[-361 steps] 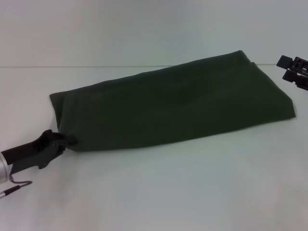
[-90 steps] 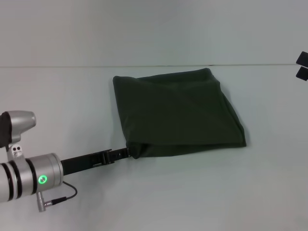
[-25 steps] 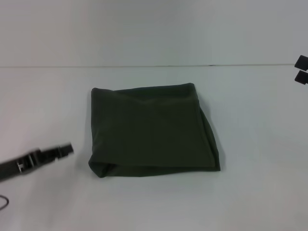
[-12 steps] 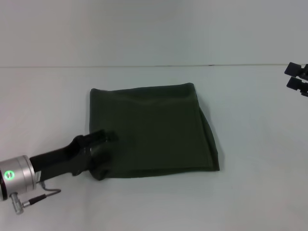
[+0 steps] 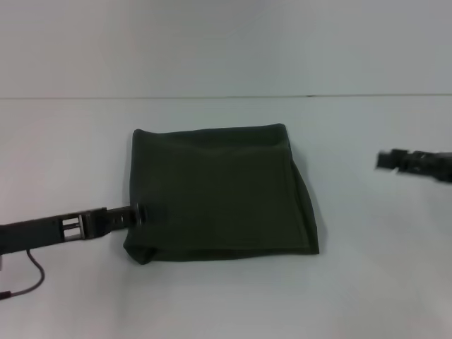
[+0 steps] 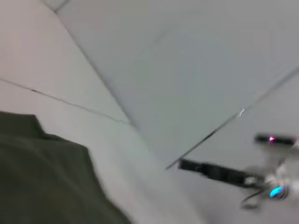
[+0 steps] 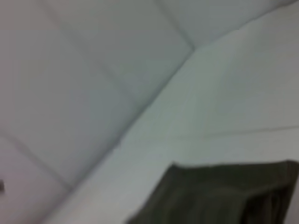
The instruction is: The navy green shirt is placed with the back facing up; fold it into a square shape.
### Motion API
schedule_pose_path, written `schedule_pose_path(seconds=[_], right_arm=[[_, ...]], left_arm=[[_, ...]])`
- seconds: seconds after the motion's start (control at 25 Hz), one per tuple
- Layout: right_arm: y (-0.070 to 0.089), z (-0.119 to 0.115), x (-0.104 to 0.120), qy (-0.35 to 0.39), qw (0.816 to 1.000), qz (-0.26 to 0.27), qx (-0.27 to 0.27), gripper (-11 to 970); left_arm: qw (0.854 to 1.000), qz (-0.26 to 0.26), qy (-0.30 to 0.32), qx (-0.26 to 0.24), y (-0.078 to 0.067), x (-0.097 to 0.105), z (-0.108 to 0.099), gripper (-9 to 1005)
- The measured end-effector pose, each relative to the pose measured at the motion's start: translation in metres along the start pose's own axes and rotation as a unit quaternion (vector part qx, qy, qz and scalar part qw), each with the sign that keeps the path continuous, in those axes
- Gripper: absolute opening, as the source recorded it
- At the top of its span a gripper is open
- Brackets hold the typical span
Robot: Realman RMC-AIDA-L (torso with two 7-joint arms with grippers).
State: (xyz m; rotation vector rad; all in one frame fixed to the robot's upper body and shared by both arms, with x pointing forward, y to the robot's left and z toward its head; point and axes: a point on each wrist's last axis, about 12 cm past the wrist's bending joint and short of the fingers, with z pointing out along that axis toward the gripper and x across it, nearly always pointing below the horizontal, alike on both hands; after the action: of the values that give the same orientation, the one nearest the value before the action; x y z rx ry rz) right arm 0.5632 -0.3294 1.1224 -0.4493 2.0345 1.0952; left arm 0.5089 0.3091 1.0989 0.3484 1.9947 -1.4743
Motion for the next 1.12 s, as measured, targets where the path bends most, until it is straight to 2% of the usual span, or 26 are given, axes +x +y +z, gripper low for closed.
schedule_pose_path(seconds=[0.16, 0.28, 0.4, 0.8, 1.12], right_arm=[[0.013, 0.029, 0.001, 0.037, 0.991, -0.131, -0.013, 801], [0.022, 0.049, 0.004, 0.04, 0.981, -0.185, -0.031, 801], [0.028, 0.06, 0.004, 0.044, 0.977, -0.202, -0.044, 801], [0.034, 0.074, 0.001, 0.062, 0.973, -0.215, -0.062, 802], [0.042, 0.095, 0.003, 0.097, 0.966, -0.226, -0.084, 801]], left_arm=[[0.996, 0.082, 0.019, -0.039, 0.006, -0.009, 0.003, 887], [0.987, 0.149, 0.024, -0.051, 0.008, -0.015, 0.008, 888], [0.981, 0.183, 0.025, -0.057, 0.009, -0.02, 0.015, 888], [0.967, 0.232, 0.072, -0.075, 0.009, -0.036, 0.03, 887], [0.955, 0.266, 0.118, -0.063, 0.004, -0.045, 0.051, 887]])
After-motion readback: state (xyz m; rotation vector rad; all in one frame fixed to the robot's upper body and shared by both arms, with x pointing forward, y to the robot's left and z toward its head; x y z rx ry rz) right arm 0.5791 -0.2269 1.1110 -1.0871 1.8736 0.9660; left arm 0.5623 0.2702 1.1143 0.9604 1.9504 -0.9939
